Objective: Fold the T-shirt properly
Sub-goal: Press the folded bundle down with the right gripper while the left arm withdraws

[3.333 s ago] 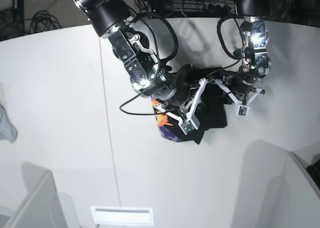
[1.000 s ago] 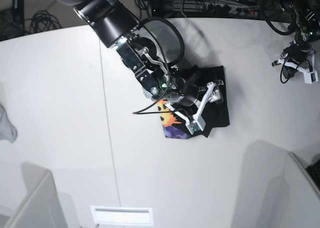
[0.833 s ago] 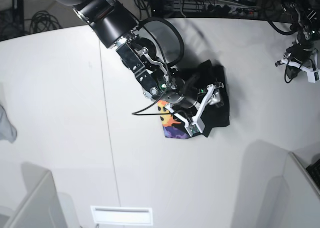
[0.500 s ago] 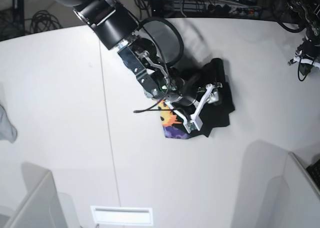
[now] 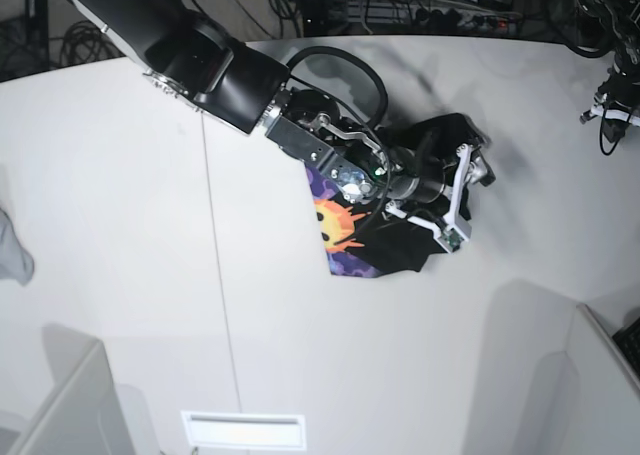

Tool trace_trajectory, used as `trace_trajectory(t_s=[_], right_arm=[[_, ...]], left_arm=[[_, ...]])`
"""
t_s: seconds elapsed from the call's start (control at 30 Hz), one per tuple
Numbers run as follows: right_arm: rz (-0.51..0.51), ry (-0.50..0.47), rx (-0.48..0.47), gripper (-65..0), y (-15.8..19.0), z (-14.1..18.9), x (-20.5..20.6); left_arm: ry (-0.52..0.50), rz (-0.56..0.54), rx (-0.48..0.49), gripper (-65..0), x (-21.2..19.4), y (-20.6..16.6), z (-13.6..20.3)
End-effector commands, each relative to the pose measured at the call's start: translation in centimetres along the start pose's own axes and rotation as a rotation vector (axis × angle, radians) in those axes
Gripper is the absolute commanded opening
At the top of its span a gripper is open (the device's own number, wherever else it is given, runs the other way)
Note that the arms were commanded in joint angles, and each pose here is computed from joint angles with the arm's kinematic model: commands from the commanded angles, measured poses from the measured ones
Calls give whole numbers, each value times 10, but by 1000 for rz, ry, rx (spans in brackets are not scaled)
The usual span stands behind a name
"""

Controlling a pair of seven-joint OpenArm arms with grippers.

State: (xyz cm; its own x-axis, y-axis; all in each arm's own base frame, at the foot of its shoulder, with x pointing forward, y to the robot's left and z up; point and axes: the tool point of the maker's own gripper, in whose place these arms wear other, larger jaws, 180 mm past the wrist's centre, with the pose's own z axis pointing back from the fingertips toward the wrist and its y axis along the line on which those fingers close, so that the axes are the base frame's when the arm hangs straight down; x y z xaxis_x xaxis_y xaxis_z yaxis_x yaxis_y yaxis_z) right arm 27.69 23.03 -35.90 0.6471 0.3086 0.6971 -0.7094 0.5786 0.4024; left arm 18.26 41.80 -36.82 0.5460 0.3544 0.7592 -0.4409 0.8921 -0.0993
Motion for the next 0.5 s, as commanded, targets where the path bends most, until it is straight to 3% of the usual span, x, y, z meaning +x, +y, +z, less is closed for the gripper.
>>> trace_trajectory(t_s=[0.0,0.17,0.27,0.3,0.33,0.4,0.47], right_arm=[[41,-69,49,-185,19,5,27],[118,-163,129,-182,48,25,60],[138,-207,108,-197,40,44,69],[139,-223,93,-249,36,51,72],[135,-229,67,-353,27,58,72],[95,-254,8,-650,7,69,76],[-8,-267,-69,-650,-18,75,72]], left_arm=[[-53,-16,-4,-650,18,1,3],[-51,-18,-7,-650,18,-1,3],[-53,-16,-4,-650,18,1,3],[-53,-16,-2,-650,18,1,4],[-51,-15,-2,-650,18,2,4],[-50,-15,-1,-650,17,2,4],[-50,-15,-1,-650,17,2,4]])
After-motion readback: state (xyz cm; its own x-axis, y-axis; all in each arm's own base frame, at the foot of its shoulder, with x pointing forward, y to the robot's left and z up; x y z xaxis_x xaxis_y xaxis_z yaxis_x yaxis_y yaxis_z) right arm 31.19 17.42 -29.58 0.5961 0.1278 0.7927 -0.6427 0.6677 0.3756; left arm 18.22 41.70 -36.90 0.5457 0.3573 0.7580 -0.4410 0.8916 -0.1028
